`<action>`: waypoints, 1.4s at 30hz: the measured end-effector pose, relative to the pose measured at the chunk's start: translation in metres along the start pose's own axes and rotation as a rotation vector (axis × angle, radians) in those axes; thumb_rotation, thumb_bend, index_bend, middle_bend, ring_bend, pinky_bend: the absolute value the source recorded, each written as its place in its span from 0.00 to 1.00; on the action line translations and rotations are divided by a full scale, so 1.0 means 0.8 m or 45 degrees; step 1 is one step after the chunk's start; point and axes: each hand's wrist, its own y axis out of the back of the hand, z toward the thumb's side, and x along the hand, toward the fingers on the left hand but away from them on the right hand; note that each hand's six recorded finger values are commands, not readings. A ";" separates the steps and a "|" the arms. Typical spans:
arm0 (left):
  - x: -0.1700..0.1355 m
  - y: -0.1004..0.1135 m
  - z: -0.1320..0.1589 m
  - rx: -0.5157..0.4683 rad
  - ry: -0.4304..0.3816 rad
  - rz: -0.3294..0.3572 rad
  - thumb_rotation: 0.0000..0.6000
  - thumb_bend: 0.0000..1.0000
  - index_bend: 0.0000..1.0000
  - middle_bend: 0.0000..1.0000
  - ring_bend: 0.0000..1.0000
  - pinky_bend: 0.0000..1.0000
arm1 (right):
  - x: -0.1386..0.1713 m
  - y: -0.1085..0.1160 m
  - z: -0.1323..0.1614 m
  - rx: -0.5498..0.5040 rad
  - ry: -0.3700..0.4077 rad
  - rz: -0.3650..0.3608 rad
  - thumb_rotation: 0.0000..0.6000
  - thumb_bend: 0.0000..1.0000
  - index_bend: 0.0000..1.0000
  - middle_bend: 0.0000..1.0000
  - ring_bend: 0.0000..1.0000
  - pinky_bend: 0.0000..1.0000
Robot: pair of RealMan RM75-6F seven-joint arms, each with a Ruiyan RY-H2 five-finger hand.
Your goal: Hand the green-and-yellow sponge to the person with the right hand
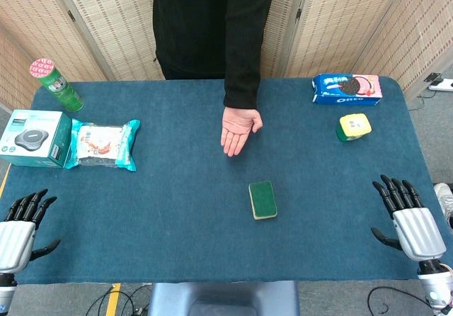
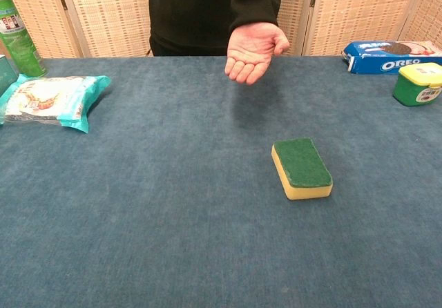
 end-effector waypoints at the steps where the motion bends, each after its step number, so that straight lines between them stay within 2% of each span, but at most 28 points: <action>1: 0.000 -0.001 0.000 -0.001 0.001 -0.003 1.00 0.20 0.18 0.10 0.11 0.16 | 0.000 -0.001 0.000 -0.001 0.000 0.003 1.00 0.14 0.00 0.00 0.00 0.00; 8: 0.004 0.000 -0.008 -0.026 0.033 -0.009 1.00 0.20 0.18 0.10 0.11 0.16 | -0.005 -0.015 0.010 -0.055 0.060 0.096 1.00 0.14 0.00 0.00 0.00 0.00; 13: 0.008 0.002 -0.018 -0.074 0.068 -0.019 1.00 0.20 0.18 0.10 0.11 0.16 | -0.018 -0.026 0.033 -0.132 0.176 0.189 1.00 0.14 0.00 0.00 0.00 0.00; 20: 0.014 0.005 -0.033 -0.119 0.106 -0.030 1.00 0.20 0.18 0.10 0.11 0.16 | -0.049 -0.045 0.072 -0.107 0.302 0.306 1.00 0.14 0.00 0.00 0.00 0.00; 26: 0.014 0.014 -0.060 -0.183 0.192 -0.012 1.00 0.20 0.18 0.10 0.11 0.16 | -0.096 -0.081 0.121 -0.154 0.378 0.416 1.00 0.16 0.00 0.00 0.00 0.00; 33: 0.014 0.022 -0.085 -0.253 0.245 -0.009 1.00 0.20 0.18 0.10 0.11 0.16 | -0.144 -0.121 0.219 -0.185 0.564 0.509 1.00 0.17 0.00 0.00 0.00 0.00; 36: 0.014 0.022 -0.088 -0.264 0.246 -0.020 1.00 0.20 0.18 0.10 0.11 0.16 | -0.155 -0.129 0.246 -0.176 0.608 0.515 1.00 0.16 0.00 0.00 0.00 0.00; 42: 0.012 0.022 -0.092 -0.276 0.249 -0.027 1.00 0.20 0.18 0.10 0.11 0.16 | -0.174 -0.139 0.264 -0.135 0.608 0.512 1.00 0.19 0.00 0.00 0.00 0.00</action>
